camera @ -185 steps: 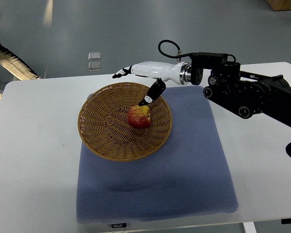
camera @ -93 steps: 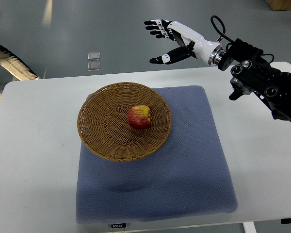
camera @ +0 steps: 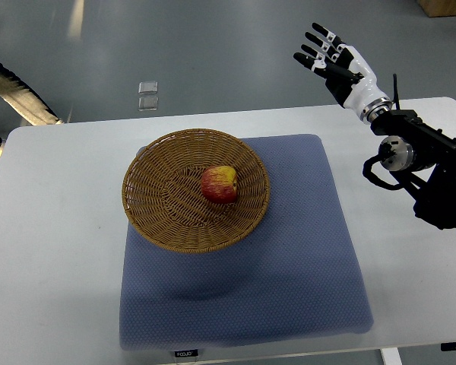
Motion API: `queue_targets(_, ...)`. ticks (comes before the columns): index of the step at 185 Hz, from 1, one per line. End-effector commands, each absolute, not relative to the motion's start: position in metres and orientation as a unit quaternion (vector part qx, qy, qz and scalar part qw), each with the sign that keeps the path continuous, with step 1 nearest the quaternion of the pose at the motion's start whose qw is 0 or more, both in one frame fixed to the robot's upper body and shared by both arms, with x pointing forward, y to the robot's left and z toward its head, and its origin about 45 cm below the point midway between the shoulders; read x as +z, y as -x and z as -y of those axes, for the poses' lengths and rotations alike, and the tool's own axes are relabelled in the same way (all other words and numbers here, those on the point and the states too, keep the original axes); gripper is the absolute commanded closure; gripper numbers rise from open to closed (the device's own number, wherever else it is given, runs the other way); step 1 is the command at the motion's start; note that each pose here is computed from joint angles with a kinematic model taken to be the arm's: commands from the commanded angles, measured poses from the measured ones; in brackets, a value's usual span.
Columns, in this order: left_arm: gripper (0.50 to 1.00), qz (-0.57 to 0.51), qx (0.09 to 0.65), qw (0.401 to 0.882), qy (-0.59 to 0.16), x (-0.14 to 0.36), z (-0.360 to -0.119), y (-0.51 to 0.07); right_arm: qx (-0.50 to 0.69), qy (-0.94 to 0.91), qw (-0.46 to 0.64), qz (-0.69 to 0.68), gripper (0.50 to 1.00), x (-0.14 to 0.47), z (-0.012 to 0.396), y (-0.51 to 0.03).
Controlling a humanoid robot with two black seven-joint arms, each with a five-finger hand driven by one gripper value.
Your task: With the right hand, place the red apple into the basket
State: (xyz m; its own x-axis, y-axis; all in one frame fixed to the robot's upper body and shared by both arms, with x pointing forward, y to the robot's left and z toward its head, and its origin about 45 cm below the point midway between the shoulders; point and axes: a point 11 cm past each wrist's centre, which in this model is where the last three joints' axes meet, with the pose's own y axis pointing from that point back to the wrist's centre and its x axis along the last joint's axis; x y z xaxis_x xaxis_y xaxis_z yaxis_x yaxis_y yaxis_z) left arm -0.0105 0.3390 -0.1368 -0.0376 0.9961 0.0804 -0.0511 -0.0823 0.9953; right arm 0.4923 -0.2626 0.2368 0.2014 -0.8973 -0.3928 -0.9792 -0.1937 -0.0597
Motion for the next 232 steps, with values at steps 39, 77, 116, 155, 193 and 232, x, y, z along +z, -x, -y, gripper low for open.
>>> queue_targets(39, 0.500, -0.475, 0.541, 0.484, -0.498, -0.137, -0.339, 0.010, 0.202, 0.720, 0.161, -0.644, 0.581, 0.192, 0.273, -0.476)
queue_targets(77, 0.500, -0.475, 0.542, 0.483, -0.498, -0.137, -0.339, 0.010, 0.208, 0.718, 0.159, -0.645, 0.581, 0.183, 0.271, -0.471)
queue_targets(116, 0.500, -0.475, 0.541, 0.484, -0.498, -0.137, -0.339, 0.010, 0.211, 0.716, 0.158, -0.646, 0.581, 0.179, 0.270, -0.469)
queue_targets(155, 0.500, -0.475, 0.542, 0.483, -0.497, -0.137, -0.339, 0.010, 0.212, 0.714, 0.158, -0.648, 0.581, 0.178, 0.270, -0.468)
queue_targets(193, 0.500, -0.475, 0.542, 0.483, -0.497, -0.137, -0.339, 0.010, 0.211, 0.705, 0.152, -0.660, 0.581, 0.172, 0.274, -0.466)
queue_targets(232, 0.500, -0.475, 0.541, 0.484, -0.498, -0.137, -0.339, 0.010, 0.209, 0.701, 0.148, -0.666, 0.581, 0.170, 0.276, -0.465)
